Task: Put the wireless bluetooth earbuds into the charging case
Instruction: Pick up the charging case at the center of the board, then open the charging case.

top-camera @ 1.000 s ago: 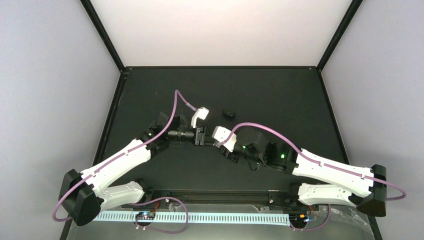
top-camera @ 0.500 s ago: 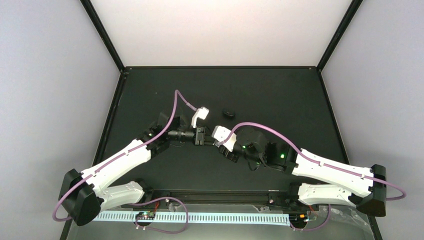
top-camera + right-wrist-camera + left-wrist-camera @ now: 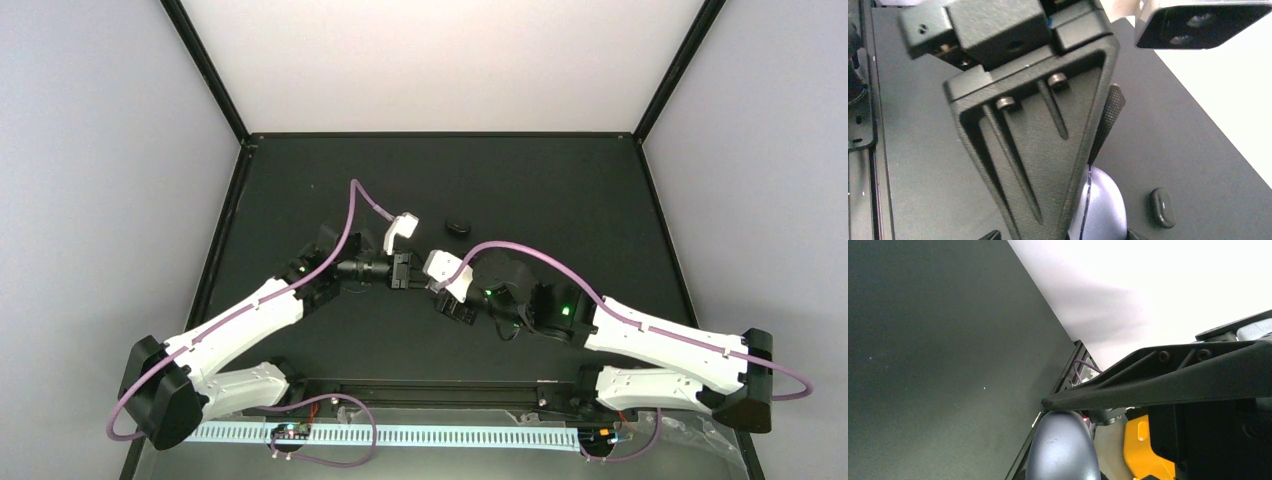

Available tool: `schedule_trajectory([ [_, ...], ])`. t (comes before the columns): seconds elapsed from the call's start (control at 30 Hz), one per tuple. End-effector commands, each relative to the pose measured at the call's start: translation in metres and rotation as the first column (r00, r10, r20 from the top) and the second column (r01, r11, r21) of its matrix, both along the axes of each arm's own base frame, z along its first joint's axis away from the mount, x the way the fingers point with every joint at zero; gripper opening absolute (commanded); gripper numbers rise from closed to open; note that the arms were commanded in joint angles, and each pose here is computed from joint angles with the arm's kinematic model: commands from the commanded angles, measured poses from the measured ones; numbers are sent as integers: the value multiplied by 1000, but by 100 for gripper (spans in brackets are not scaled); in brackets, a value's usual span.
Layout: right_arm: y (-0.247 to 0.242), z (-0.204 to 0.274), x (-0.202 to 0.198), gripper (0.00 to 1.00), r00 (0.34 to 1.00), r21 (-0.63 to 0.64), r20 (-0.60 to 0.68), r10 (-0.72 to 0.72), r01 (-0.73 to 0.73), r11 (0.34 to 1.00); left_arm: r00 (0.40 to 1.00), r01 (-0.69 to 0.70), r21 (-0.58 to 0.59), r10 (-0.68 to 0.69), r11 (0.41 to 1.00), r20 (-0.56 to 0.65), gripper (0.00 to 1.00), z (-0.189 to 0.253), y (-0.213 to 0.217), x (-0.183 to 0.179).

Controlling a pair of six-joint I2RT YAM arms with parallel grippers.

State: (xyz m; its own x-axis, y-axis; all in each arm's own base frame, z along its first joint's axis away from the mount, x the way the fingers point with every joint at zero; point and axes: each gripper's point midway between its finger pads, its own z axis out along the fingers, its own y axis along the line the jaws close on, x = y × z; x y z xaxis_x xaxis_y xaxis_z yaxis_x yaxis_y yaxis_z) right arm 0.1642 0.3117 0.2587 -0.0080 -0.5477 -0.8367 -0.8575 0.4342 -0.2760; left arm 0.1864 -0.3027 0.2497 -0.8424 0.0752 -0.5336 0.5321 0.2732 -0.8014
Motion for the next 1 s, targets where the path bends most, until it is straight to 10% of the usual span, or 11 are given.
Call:
schedule_trajectory([
  [0.0,0,26,-11,66,999,84,-34,31,-28,996,997,-33,-39,36,999,67,2,16,1,6],
  [0.4,-52,123,-22,77,999,550,-33,-27,41,834,913,-76,-136,124,988,388,2,52,22,9],
  [0.73,-43,119,-37,78,996,564,-54,77,-34,825,634,160,-221,71,962,770,2,109,40,-55],
  [0.97,-40,127,-53,77,985,553,-40,170,-120,825,606,254,-196,2,947,795,2,112,35,-68],
])
